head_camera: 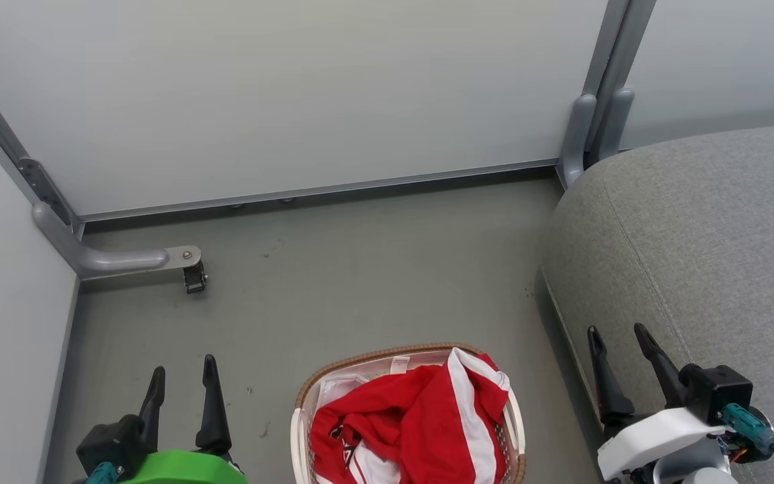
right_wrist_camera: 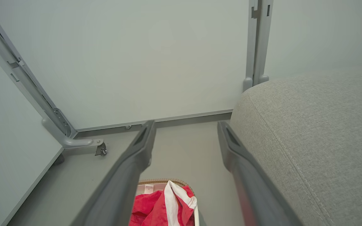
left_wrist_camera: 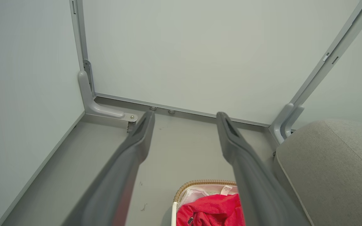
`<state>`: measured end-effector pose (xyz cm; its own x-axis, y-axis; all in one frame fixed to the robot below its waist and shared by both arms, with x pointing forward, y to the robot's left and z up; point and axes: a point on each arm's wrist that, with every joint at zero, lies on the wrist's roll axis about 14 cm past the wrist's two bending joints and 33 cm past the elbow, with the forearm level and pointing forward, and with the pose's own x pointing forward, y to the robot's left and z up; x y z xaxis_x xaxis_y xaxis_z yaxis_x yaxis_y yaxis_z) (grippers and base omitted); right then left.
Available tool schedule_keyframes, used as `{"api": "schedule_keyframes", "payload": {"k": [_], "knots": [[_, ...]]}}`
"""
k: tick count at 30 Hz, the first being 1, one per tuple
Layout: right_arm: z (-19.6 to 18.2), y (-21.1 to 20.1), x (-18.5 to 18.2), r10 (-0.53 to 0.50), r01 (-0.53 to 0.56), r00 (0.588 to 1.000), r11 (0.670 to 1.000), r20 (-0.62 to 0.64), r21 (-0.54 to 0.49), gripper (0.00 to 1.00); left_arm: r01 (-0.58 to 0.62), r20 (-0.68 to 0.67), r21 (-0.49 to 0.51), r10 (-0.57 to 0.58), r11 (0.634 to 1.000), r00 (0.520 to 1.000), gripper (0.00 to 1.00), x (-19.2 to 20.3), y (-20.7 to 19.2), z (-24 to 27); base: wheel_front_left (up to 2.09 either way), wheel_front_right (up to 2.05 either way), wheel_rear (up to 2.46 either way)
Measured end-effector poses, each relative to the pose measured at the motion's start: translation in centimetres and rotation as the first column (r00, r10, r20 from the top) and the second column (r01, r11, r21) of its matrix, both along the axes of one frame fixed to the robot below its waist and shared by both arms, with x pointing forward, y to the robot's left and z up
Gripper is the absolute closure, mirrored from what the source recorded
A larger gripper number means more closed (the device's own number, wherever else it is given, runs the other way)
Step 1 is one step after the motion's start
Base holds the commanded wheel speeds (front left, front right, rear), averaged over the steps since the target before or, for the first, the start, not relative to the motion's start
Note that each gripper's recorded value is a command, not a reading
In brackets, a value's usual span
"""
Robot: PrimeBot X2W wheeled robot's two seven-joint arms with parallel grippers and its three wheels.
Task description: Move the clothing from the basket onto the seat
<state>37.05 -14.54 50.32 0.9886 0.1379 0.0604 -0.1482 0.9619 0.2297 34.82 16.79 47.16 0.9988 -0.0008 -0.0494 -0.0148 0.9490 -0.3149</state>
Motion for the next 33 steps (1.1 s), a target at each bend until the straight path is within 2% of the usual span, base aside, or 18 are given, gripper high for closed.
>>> {"api": "schedule_keyframes", "payload": {"k": [21, 33], "knots": [[0.09, 0.91, -0.09, 0.038, -0.033, 0.999, 0.991, 0.037, -0.128, 0.0, 0.035, 0.002, 0.125, -0.035, 0.992, 0.999, 0.0, -0.34, -0.73, -0.59, 0.0, 0.0, 0.0], [-0.28, 0.73, -0.07, 0.034, -0.03, 0.999, 0.991, 0.026, -0.131, 0.0, 0.037, -0.011, 0.123, -0.036, 0.992, 0.999, 0.0, -0.45, -0.74, -1.04, 0.0, 0.0, 0.0]]}}
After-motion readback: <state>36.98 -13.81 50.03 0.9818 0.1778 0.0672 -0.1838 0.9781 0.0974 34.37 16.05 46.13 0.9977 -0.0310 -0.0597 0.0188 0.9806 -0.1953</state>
